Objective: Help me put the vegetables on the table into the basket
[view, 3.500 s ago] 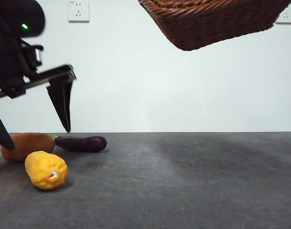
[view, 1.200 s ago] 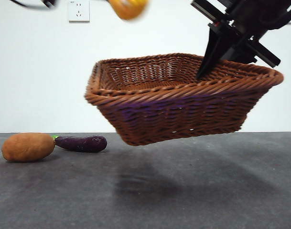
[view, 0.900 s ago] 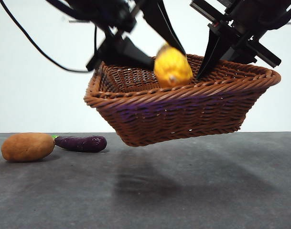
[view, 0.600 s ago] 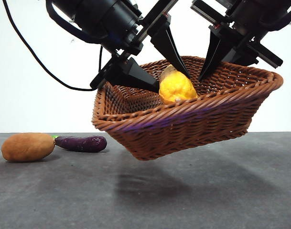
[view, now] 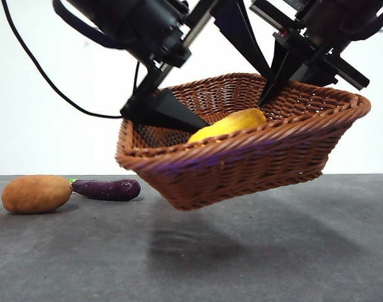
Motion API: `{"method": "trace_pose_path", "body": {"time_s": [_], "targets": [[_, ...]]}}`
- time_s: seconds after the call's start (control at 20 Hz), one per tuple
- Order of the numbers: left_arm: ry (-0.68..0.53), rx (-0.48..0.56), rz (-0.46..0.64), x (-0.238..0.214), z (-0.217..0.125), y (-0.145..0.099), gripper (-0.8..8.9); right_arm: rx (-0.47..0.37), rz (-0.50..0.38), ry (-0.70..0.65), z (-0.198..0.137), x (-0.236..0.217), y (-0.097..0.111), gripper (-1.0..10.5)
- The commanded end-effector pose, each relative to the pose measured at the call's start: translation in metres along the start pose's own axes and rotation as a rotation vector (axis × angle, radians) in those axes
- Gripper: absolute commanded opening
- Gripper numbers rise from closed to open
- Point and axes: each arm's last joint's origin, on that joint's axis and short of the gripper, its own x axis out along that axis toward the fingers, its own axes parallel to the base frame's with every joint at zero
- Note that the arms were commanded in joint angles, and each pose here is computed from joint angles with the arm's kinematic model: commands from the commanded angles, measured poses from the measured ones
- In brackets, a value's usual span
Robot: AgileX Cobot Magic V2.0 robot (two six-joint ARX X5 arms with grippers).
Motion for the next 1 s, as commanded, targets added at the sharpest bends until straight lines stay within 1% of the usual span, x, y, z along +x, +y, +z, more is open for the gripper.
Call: {"method": "trace_pose_path", "body": {"time_s": [0.05, 0.3, 0.4, 0.5, 0.55, 0.65, 0.7, 0.75, 0.85, 1.0], "targets": [[-0.027, 0.063, 0.017, -0.022, 0.003, -0.001, 4.45, 0.008, 0.014, -0.018, 0.002, 0.001, -0.001, -0.1], [-0.145, 0.212, 0.176, -0.091, 0.006, 0.005, 4.45, 0.001, 0.004, -0.030, 0.005, -0.001, -0.007, -0.1], [-0.183, 0.285, 0.220, -0.116, 0.006, 0.009, 4.45, 0.002, 0.020, -0.027, 0.005, -0.002, -0.007, -0.1], [-0.213, 0.374, 0.330, -0.138, 0.008, 0.017, 4.45, 0.001, 0.028, -0.026, 0.006, -0.003, -0.010, -0.1], [-0.207, 0.426, 0.402, -0.145, 0.010, 0.023, 4.45, -0.006, 0.039, -0.018, 0.005, -0.003, -0.010, -0.1], [-0.154, 0.524, 0.561, -0.155, 0.011, 0.037, 4.45, -0.008, 0.051, -0.003, 0.004, -0.003, -0.011, -0.1], [-0.110, 0.566, 0.623, -0.157, 0.012, 0.046, 4.45, -0.020, 0.049, 0.002, 0.004, -0.003, -0.011, -0.1], [-0.065, 0.606, 0.664, -0.157, 0.013, 0.054, 4.45, -0.029, 0.048, 0.004, 0.004, -0.003, -0.012, -0.1], [0.031, 0.685, 0.711, -0.154, 0.014, 0.069, 4.45, -0.045, 0.066, 0.010, 0.003, -0.004, -0.011, -0.1], [0.151, 0.762, 0.737, -0.143, 0.019, 0.093, 4.45, -0.054, 0.119, 0.026, 0.003, -0.004, -0.009, -0.1]]}}
